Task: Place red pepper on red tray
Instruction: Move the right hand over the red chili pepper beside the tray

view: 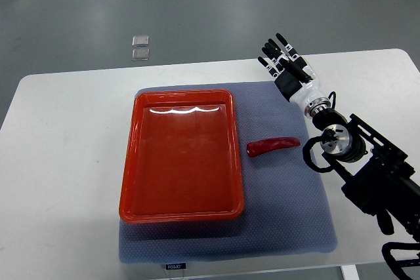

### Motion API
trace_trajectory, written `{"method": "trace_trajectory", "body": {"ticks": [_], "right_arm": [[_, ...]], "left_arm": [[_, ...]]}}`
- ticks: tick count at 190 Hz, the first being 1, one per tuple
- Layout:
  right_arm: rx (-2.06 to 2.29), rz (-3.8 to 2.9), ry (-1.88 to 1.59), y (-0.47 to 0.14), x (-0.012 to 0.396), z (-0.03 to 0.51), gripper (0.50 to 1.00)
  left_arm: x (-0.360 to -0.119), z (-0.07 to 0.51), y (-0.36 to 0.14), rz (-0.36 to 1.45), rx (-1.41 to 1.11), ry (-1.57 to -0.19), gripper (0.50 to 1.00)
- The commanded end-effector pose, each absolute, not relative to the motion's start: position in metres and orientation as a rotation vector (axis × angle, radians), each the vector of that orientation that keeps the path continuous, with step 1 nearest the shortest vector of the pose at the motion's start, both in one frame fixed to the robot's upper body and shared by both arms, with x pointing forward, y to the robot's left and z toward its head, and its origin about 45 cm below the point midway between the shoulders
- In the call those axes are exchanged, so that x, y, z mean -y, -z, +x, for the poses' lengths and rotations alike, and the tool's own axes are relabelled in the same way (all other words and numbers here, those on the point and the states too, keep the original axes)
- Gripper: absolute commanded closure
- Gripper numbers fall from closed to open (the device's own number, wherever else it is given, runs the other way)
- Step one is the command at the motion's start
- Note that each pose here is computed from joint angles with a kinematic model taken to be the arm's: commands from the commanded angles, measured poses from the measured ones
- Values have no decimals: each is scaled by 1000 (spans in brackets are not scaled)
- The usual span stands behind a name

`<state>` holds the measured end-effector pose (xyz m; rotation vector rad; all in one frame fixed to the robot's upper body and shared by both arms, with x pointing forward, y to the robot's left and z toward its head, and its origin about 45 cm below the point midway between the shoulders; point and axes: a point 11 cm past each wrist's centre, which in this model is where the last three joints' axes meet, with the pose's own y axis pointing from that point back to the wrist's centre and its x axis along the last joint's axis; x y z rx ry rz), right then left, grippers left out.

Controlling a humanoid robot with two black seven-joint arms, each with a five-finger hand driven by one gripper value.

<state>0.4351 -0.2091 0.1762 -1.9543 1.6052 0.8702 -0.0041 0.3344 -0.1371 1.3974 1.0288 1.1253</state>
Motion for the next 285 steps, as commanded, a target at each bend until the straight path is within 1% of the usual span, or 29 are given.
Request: {"method": "trace_trajectory", "body": {"ticks": [1,60,74,95,117,127,145,168,199,235,285], "right_arm": [[-1606,-1954,-871,-176,209,435,583],[-1610,-1975,-843,-181,213,438,583],[-1594,-2075,-763,-192,209,441,583],[-1565,-2425,-534,-205,196,442,583],[-1511,-2840,-166,-222,191,442,583],[-1474,-3067,53,-227,197,442,583],[-1370,-3375,347,-230,209,439,585],[-1139,-3664,785,-257,227,432,585],[-882,-3803,1098,-294,222,419,583],[-750,-3815,1164,-297,204,410,585],[-728,-3822,1101,-268,189,402,585]], "left_arm": [[-334,-4,137,1395,-1030,-1125,500],[-334,-2,137,1394,-1027,-1126,500],[-334,0,137,1392,-1025,-1127,500],[-334,0,137,1392,-1025,-1127,500],[-332,-1,137,1388,-1028,-1123,500],[-332,-1,137,1388,-1028,-1123,500],[-331,-1,137,1386,-1028,-1122,500],[-330,-1,137,1381,-1032,-1116,500],[-330,-1,137,1381,-1035,-1113,500],[-330,-1,137,1380,-1034,-1114,500],[-330,-1,137,1381,-1035,-1113,500]]}}
